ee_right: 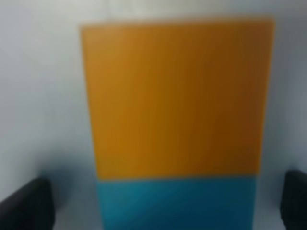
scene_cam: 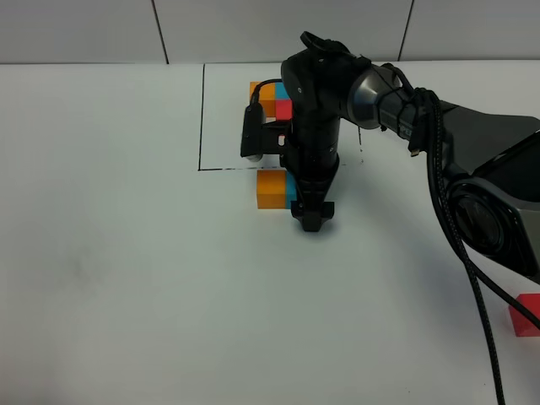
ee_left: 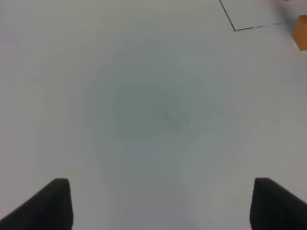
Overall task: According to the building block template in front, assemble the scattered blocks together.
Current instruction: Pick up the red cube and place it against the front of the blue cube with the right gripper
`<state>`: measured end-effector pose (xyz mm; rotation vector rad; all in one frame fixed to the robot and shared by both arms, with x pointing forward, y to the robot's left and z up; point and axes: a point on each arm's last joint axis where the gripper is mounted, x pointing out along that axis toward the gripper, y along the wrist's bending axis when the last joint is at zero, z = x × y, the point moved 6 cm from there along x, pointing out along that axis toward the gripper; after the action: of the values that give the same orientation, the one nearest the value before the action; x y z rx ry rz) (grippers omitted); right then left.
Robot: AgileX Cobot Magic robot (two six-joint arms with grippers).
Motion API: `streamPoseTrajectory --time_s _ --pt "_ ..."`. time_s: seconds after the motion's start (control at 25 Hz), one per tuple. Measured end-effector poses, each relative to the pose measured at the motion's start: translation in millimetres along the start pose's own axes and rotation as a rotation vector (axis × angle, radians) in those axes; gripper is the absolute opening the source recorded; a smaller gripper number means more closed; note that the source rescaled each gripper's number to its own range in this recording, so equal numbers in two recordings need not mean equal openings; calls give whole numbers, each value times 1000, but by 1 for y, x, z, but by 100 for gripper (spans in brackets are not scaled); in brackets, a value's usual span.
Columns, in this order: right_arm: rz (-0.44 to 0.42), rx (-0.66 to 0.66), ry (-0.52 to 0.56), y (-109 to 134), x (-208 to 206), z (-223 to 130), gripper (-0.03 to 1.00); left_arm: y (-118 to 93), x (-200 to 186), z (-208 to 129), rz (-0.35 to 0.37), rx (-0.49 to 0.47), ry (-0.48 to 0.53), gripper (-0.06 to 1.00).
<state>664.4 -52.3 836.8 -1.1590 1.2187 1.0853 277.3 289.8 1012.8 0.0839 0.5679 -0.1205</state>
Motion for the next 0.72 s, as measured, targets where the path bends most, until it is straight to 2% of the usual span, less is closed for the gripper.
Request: streamPoseTrajectory --time_s 0.2,0.32,0.44,0.52,0.72 --pt "34 293 -61 -9 -29 -28 99 0 0 0 0 0 0 78" --pt "87 423 -57 -1 -40 -63 96 0 0 0 0 0 0 78" --pt "119 579 -37 19 -56 -98 94 0 0 0 0 0 0 78" --pt "109 712 -46 33 -63 -119 91 0 0 0 0 0 0 78" --pt "14 985 -121 78 -73 -176 85 0 0 0 0 0 0 78"
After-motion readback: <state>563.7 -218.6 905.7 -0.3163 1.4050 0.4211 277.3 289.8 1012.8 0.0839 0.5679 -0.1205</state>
